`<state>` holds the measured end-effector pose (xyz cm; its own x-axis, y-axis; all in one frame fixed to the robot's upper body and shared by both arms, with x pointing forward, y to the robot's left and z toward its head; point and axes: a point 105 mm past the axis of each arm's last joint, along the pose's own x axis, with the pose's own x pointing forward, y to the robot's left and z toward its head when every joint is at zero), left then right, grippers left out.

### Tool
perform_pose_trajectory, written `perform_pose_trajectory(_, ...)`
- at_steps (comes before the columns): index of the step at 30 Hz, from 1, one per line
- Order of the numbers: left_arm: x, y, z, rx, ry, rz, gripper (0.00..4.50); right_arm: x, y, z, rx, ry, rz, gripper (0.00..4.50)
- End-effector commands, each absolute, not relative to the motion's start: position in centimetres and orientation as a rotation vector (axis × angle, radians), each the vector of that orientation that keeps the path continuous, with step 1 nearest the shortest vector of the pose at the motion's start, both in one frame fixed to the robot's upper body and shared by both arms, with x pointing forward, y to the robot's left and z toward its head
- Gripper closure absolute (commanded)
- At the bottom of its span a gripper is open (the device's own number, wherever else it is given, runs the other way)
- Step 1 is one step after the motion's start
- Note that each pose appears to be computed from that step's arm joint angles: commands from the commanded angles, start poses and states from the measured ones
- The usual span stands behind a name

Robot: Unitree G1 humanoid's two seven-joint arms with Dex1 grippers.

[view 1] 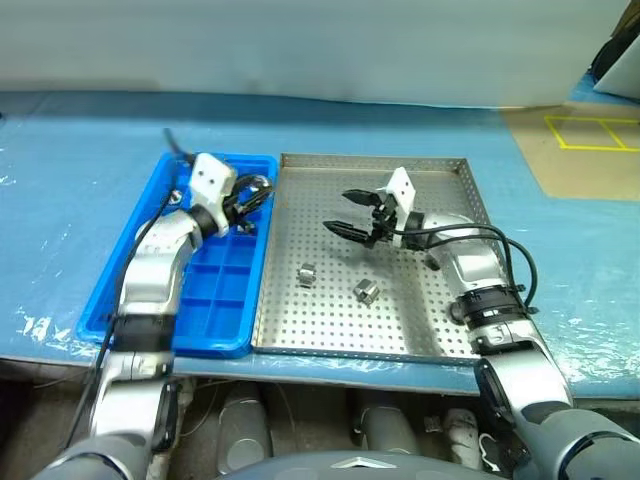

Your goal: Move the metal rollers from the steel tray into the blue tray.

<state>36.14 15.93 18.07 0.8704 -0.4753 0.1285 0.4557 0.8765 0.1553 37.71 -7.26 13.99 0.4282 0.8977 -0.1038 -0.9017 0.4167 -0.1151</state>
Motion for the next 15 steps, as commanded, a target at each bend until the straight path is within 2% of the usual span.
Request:
perform_pose_trajectory(1,33.5,18.6,22.3,0.090,-0.359,-0.250,2.91,37.8,-5.7,15.2,-0.179,-0.024,1.198,0.00)
perform_pose_trajectory(5,31.8,20.9,21.9,0.115,-0.376,0.000,2.91,37.8,-4.3,15.1,-0.187,-0.024,1.256,0.00)
perform_pose_trajectory(8,31.1,22.9,19.0,0.078,-0.272,0.192,2.91,37.7,-3.4,14.9,-0.196,-0.018,1.299,0.00)
perform_pose_trajectory(15,31.2,23.8,15.3,0.046,-0.119,0.299,2.91,37.6,-2.6,14.7,-0.197,-0.019,1.332,0.00)
